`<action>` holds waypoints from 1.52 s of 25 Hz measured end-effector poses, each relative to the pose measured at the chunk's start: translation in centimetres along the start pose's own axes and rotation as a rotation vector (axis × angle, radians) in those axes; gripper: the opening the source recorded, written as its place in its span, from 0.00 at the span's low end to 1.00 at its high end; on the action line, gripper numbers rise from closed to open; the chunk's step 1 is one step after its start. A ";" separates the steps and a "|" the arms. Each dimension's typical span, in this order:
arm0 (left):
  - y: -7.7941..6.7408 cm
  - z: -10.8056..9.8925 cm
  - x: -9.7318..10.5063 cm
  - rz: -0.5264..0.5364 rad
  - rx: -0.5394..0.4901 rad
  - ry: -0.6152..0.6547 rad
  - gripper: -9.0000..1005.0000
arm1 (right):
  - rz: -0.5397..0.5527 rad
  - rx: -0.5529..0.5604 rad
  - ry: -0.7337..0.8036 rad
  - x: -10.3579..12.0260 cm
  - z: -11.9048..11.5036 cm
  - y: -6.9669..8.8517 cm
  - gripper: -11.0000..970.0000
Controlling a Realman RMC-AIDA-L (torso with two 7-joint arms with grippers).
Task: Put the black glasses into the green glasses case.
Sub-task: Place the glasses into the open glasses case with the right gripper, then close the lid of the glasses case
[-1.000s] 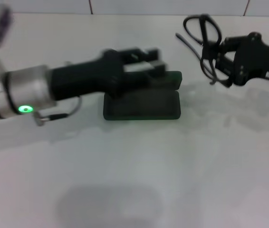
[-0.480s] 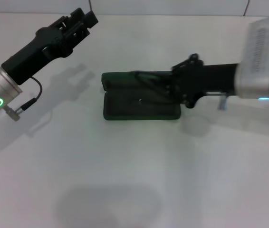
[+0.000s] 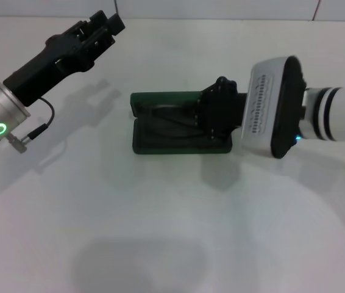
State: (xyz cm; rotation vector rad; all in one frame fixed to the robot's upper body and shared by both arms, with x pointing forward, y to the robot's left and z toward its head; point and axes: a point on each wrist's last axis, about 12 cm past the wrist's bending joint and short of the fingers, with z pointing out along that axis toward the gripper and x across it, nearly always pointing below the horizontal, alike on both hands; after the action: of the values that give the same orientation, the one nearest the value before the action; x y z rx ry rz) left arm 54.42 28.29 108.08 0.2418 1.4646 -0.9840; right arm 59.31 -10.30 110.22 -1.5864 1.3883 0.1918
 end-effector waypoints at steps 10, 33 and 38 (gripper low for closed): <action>-0.2 0.9 0.2 -0.008 0.017 0.013 0.55 | -0.040 0.055 0.044 0.1 0.7 1.6 0.18; -0.2 0.4 0.5 -0.023 0.004 0.012 0.56 | -0.025 0.030 -0.073 -1.8 -1.4 3.3 0.20; -0.1 0.7 0.3 -0.016 0.009 0.018 0.56 | 0.100 -0.124 -0.181 -1.2 -3.9 2.6 0.20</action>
State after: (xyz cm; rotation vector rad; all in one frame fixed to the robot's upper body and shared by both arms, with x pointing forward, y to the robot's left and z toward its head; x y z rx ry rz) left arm 54.80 27.63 107.99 0.2464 1.4802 -1.0038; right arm 55.02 -11.99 111.58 -1.5599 1.3359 0.4783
